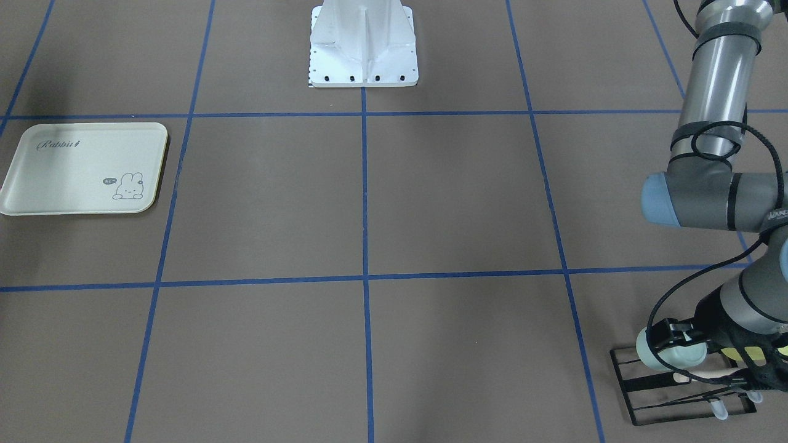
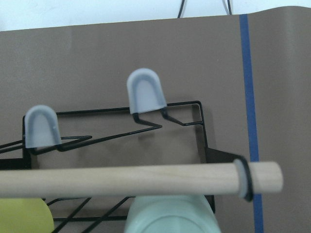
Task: Left arm grabs green cup and hands to right arm on tray
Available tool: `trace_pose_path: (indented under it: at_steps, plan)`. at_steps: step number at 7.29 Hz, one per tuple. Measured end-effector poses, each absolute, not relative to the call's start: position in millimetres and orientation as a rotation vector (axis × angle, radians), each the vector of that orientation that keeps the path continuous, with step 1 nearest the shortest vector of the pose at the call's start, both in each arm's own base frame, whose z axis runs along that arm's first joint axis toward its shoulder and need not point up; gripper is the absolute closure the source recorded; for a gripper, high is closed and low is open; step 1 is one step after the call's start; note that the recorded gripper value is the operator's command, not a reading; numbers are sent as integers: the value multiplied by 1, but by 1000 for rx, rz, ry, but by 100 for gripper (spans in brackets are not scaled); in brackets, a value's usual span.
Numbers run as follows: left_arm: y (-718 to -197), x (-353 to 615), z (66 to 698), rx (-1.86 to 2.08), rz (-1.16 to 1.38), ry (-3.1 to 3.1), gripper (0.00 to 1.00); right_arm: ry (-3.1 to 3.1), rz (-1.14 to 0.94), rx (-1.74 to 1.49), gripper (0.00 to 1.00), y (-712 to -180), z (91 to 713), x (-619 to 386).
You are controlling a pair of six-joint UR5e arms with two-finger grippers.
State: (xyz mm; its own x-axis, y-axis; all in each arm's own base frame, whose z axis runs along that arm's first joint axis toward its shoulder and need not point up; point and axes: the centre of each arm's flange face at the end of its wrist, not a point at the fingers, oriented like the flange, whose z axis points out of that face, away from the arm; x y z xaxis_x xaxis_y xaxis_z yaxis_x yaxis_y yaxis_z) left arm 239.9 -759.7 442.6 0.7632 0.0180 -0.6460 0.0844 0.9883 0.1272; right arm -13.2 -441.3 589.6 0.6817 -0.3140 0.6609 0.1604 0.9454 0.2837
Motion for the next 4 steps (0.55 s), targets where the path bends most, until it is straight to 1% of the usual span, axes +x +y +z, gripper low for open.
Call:
trace_pose_path:
  at_steps: [1,3,4]
  plan:
    - [-760,240,443,152,-37,702,33,-778,-268,210,0,-441,590,-13]
    - [-760,240,443,151,-39,703,100,-778,-268,210,1,-441,590,-13]
    - [-760,239,442,152,-42,703,100,-778,-268,209,0,-441,590,-13]
